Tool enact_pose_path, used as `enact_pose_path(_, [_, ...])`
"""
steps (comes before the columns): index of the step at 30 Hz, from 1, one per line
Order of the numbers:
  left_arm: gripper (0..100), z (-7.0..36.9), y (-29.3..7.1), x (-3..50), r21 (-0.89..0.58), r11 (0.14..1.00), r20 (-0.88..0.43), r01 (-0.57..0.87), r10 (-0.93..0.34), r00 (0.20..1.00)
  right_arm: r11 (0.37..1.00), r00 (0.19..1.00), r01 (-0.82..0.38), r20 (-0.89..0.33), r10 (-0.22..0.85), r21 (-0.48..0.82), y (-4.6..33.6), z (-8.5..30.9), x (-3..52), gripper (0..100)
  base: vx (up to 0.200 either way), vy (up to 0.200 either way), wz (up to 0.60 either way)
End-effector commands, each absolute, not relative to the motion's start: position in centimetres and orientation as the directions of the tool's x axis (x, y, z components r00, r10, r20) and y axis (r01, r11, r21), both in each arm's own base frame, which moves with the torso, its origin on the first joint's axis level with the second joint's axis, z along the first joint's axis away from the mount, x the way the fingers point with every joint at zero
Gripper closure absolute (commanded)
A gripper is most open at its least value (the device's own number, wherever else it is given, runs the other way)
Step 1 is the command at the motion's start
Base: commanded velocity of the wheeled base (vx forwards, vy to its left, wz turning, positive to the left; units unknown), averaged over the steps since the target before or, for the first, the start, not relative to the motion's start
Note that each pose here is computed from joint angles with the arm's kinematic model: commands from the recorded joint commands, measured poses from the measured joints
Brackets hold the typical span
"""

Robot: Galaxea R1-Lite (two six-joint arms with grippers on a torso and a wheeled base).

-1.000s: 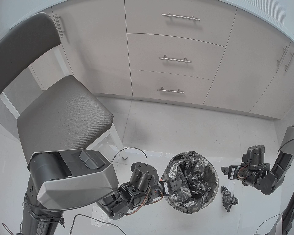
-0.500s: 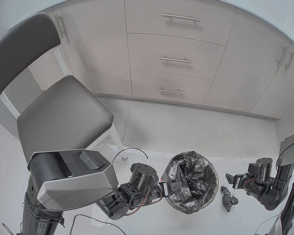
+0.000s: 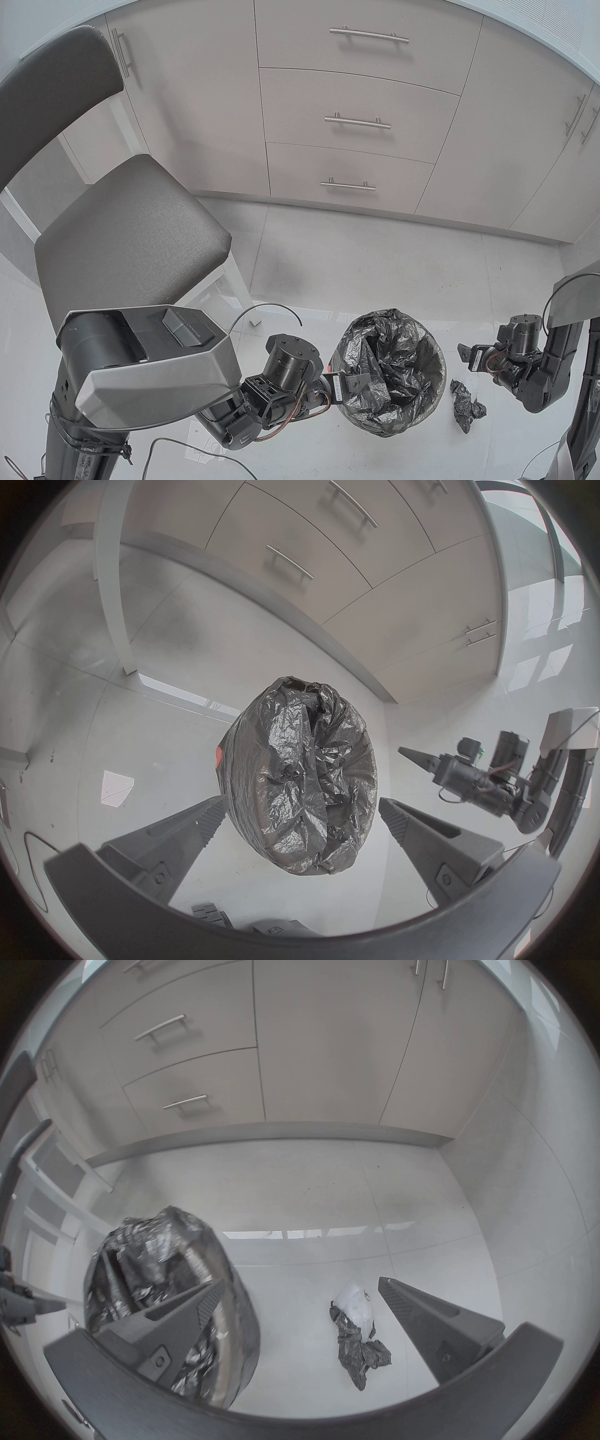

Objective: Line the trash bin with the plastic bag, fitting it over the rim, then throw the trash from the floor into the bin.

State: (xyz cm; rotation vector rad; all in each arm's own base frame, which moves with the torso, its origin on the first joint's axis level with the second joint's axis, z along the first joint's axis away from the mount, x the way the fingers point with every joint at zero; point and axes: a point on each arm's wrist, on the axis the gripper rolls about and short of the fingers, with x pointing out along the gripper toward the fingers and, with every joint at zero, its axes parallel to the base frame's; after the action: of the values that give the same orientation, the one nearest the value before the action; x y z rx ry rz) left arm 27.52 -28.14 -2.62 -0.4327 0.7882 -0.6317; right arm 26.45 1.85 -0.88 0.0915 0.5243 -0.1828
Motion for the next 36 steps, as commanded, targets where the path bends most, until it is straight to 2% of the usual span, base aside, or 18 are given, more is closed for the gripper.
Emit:
enact_pose_path(1, [0,-2.7,-28.1,27.5,-0.576,0.735,-0.515,0.358,-0.666,0.54,0.954,0.822,0.298,-0.514,-0.243,0.024,-1.1,-0.8,33.6,0,0.0,0.0,0.0])
enact_pose_path(6, [0,-2.7,-28.1,27.5,-0.576,0.735,-0.515,0.358,-0.666,0.54,0.942,0.804,0.336,-0.527,-0.275,0.022,-2.6,1.6,39.6,0,0.0,0.0,0.0])
enact_pose_path(12, [0,-2.7,-28.1,27.5,-0.576,0.735,-0.515,0.358,-0.666,0.54,0.93,0.783,0.368,-0.544,-0.303,0.013,-4.3,2.2,44.8,0,0.0,0.0,0.0])
enact_pose_path(16, [0,-2.7,-28.1,27.5,-0.574,0.736,-0.516,0.359,-0.666,0.539,0.919,0.763,0.394,-0.561,-0.322,0.009,-5.9,0.6,49.2,0,0.0,0.0,0.0])
enact_pose_path(22, [0,-2.7,-28.2,27.6,-0.575,0.735,-0.515,0.359,-0.666,0.54,0.908,0.758,0.418,-0.556,-0.341,0.013,-6.7,-1.6,51.9,0,0.0,0.0,0.0])
enact_pose_path(24, [0,-2.8,-28.2,27.6,-0.574,0.736,-0.518,0.358,-0.665,0.538,0.891,0.746,0.455,-0.544,-0.384,-0.005,-7.3,-2.7,52.9,0,0.0,0.0,0.0])
enact_pose_path(27, [0,-2.9,-28.2,27.6,-0.577,0.73,-0.504,0.365,-0.671,0.544,0.869,0.737,0.495,-0.526,-0.424,-0.007,-7.9,-4.3,53.8,0,0.0,0.0,0.0])
enact_pose_path(32, [0,-3.0,-28.2,27.6,-0.577,0.73,-0.503,0.367,-0.671,0.545,0.847,0.688,0.532,-0.587,-0.426,0.009,-8.1,-8.4,53.2,0,0.0,0.0,0.0])
enact_pose_path(36, [0,-3.0,-28.2,27.5,-0.576,0.73,-0.504,0.368,-0.671,0.543,0.841,0.666,0.541,-0.609,-0.43,-0.002,-8.5,-9.9,52.9,0,0.0,0.0,0.0])
